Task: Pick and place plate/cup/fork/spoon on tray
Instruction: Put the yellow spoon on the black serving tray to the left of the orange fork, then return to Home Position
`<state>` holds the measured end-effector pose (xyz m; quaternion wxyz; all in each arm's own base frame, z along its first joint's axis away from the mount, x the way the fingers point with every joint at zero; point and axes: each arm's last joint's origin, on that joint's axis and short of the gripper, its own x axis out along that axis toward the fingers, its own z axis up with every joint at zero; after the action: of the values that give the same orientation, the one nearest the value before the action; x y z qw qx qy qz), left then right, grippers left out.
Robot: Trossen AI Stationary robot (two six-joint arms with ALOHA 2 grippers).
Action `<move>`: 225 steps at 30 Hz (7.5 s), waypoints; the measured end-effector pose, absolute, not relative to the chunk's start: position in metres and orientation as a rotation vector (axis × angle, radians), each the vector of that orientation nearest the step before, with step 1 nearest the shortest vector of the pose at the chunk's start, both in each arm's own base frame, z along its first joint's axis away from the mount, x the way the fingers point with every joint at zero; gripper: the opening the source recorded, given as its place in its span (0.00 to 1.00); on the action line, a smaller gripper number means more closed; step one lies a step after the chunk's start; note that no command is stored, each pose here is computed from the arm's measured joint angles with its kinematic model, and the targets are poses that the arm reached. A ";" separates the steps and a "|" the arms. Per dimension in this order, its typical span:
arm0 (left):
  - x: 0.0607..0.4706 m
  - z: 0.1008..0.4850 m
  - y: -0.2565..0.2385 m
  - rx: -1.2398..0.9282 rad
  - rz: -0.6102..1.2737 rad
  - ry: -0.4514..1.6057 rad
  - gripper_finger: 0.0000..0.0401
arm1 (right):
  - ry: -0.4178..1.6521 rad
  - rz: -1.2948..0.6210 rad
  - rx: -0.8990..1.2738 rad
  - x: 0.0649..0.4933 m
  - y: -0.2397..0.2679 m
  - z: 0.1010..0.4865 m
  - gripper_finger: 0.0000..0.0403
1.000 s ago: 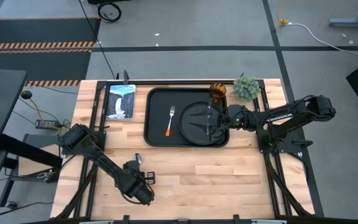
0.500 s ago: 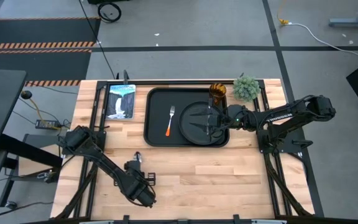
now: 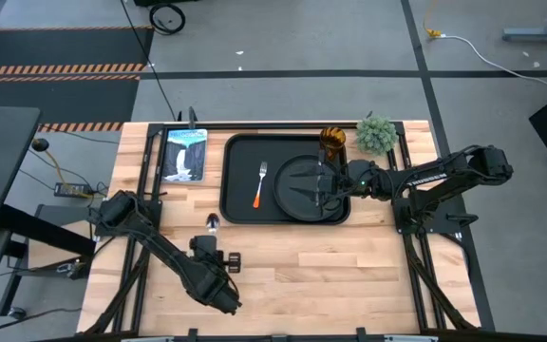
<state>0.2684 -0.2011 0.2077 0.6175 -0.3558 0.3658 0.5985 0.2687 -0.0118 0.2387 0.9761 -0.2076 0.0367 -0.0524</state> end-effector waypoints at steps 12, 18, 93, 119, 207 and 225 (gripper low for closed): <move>0.293 0.214 -0.156 -0.633 1.392 0.771 0.17 | 0.066 -0.107 -0.418 0.269 -0.012 0.239 0.40; 0.311 0.214 -0.117 -0.567 1.433 0.840 0.17 | 0.056 -0.095 -0.418 0.269 -0.011 0.240 0.40; 0.313 0.146 0.056 -0.439 1.148 0.754 0.17 | 0.036 -0.078 -0.384 0.269 -0.009 0.242 0.40; 0.307 0.150 0.049 -0.578 1.082 0.680 0.17 | 0.013 -0.078 -0.385 0.269 -0.008 0.244 0.40; 0.186 0.228 -0.033 0.083 0.219 0.597 0.43 | -0.346 -0.324 0.115 0.127 -0.068 0.190 0.40; 0.107 0.204 -0.028 -0.173 0.001 0.236 0.43 | -0.394 -0.581 0.161 0.121 -0.079 0.190 0.40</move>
<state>0.1067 -0.0277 0.2044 0.9893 -0.0862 0.1175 0.0006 0.1206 -0.0789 0.1897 0.9358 0.0788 -0.1926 -0.2845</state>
